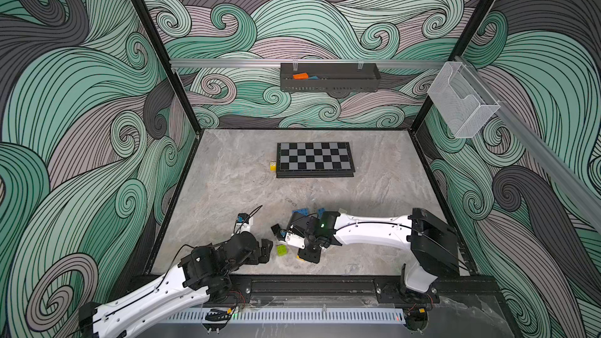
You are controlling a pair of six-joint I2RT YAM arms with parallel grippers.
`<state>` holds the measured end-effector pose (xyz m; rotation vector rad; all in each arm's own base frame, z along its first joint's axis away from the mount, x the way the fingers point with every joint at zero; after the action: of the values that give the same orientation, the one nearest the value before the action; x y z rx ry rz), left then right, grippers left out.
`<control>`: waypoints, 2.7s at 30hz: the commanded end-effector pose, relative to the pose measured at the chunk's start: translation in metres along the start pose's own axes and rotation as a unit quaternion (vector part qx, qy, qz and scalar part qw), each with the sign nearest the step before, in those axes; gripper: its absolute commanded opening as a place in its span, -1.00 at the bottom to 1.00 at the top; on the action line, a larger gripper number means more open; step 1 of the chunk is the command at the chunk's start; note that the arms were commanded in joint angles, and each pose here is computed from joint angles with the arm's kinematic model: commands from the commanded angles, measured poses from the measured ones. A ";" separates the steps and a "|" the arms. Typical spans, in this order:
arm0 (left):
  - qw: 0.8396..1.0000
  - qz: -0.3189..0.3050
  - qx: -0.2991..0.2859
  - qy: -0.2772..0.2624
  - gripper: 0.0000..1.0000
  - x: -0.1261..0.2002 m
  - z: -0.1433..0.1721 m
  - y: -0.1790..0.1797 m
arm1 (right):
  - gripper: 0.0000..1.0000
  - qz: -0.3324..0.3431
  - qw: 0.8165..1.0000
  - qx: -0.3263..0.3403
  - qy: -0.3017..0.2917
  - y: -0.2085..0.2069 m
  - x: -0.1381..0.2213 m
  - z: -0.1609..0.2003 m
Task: Assemble a giraffe with lego
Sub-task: Assemble the lego brick with the lego brick.
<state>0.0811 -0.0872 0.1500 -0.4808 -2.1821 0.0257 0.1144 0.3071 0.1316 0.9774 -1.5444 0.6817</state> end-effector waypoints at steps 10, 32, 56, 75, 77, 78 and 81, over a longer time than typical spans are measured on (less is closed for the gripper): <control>1.000 -0.012 -0.009 0.003 0.97 -0.002 0.001 0.002 | -0.59 0.022 1.000 -0.015 0.017 -0.001 -0.006 -0.003; 1.000 -0.013 -0.011 0.002 0.97 -0.001 0.001 0.002 | -0.58 0.023 0.999 -0.011 0.039 0.008 -0.018 0.002; 1.000 -0.014 -0.016 0.009 0.97 -0.003 0.004 0.001 | -0.58 0.051 0.988 -0.070 0.131 0.003 -0.043 0.018; 0.999 -0.007 -0.033 0.020 0.97 -0.004 0.003 -0.003 | -0.57 0.042 0.984 -0.107 0.138 0.009 -0.026 -0.007; 0.999 -0.007 -0.033 0.020 0.97 -0.004 0.003 -0.003 | -0.57 0.039 0.983 -0.112 0.137 0.008 -0.024 -0.008; 0.999 -0.006 -0.034 0.020 0.97 -0.004 0.003 -0.004 | -0.57 0.038 0.983 -0.113 0.136 0.009 -0.023 -0.009; 0.999 -0.006 -0.034 0.020 0.97 -0.004 0.003 -0.004 | -0.57 0.034 0.983 -0.120 0.136 0.009 -0.021 -0.012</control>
<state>0.0793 -0.0904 0.1437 -0.4892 -2.1475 -0.0470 0.1168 0.3350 0.1280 0.7011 -1.4699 0.6240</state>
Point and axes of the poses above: each gripper's point midway between its finger pads, its own x axis back along the fingers, its own y axis along the line the jaws close on, z = x × y, the point moved 9 cm from there along x, back along the fingers, and after that the axes turned 15 degrees about -x, right-handed, at the moved point
